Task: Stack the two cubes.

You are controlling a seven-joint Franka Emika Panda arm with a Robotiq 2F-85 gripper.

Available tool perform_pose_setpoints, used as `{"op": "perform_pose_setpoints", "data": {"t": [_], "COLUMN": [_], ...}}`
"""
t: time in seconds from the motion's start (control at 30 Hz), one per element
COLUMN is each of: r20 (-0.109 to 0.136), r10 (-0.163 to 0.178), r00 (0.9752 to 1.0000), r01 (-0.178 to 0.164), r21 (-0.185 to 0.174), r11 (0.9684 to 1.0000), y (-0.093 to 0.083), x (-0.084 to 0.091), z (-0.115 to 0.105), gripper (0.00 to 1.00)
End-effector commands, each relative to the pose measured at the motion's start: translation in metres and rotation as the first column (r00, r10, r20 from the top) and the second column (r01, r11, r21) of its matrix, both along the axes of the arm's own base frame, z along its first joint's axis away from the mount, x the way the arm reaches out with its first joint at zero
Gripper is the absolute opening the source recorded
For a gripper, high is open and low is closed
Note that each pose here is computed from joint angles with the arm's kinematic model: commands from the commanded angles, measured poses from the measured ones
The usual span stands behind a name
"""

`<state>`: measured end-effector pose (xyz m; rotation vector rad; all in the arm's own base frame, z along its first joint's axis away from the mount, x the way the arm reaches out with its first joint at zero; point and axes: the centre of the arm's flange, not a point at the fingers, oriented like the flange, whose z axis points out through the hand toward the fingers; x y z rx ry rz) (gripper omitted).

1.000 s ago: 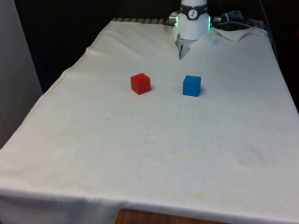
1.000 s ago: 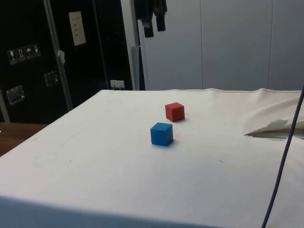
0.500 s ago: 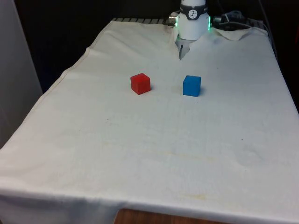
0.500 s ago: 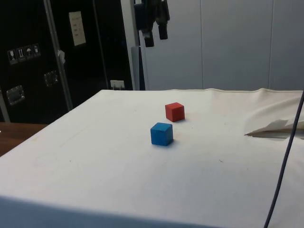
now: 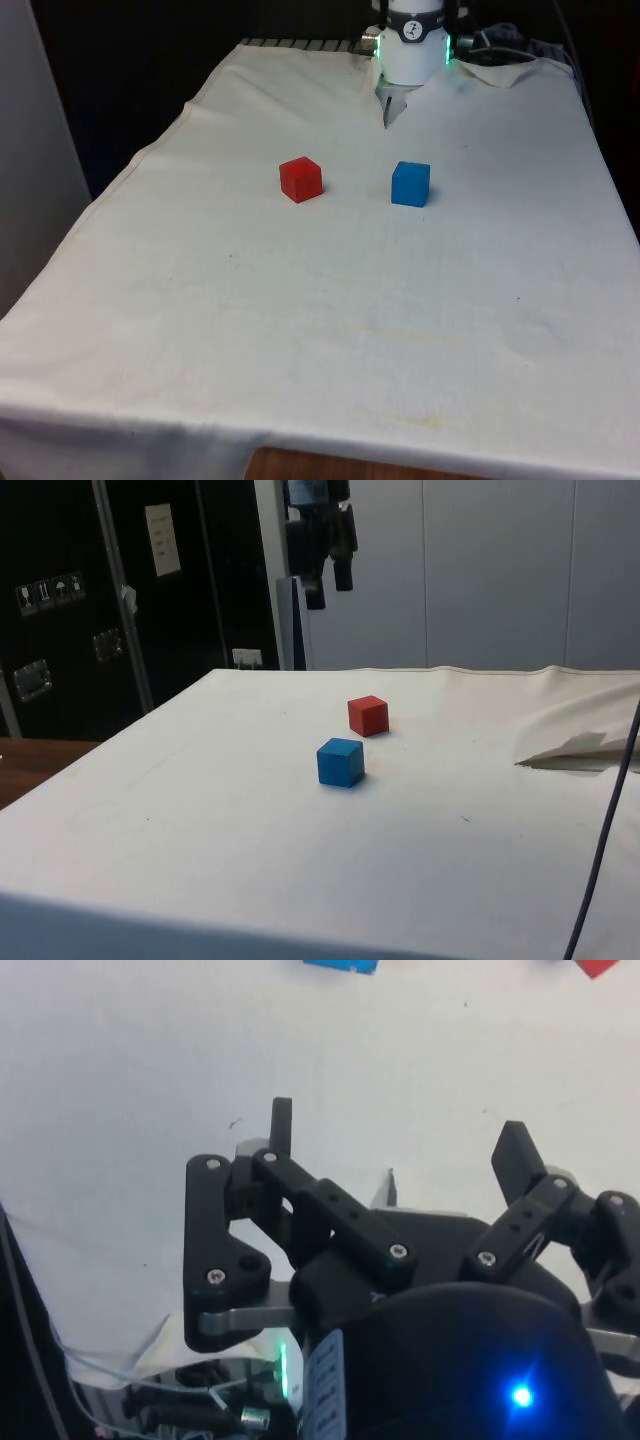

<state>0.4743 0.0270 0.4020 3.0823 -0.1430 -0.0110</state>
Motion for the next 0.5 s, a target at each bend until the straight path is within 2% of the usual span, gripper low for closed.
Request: {"op": "perform_pose_setpoints", "data": {"t": [0.0,0.07,0.1,0.17,0.33,0.37,0.4,0.47], "r20": [0.012,0.016,0.005,0.021,0.028,0.017,0.029,0.033], "r10": [0.0,0.004,0.004,0.007,0.015,0.017,0.016,0.019], "r00": [0.9999,0.9999,1.0,0.9998,0.9995,0.9997,0.9995,0.9993], "r01": [0.0,-0.004,-0.004,-0.007,-0.014,-0.017,-0.016,-0.019], "r21": [-0.008,-0.008,0.0,-0.008,-0.005,0.002,-0.005,-0.002], "r11": [1.0,1.0,1.0,0.9999,0.9999,0.9998,0.9999,0.9998], "y": [0.003,0.006,0.004,0.008,0.016,0.014,0.018,0.021], "x": [0.0,0.0,0.0,0.0,0.0,0.0,0.0,0.0], "z": [-0.006,-0.012,-0.009,-0.018,-0.037,-0.035,-0.041,-0.051], "gripper": [1.0,1.0,1.0,1.0,1.0,1.0,1.0,1.0]}}
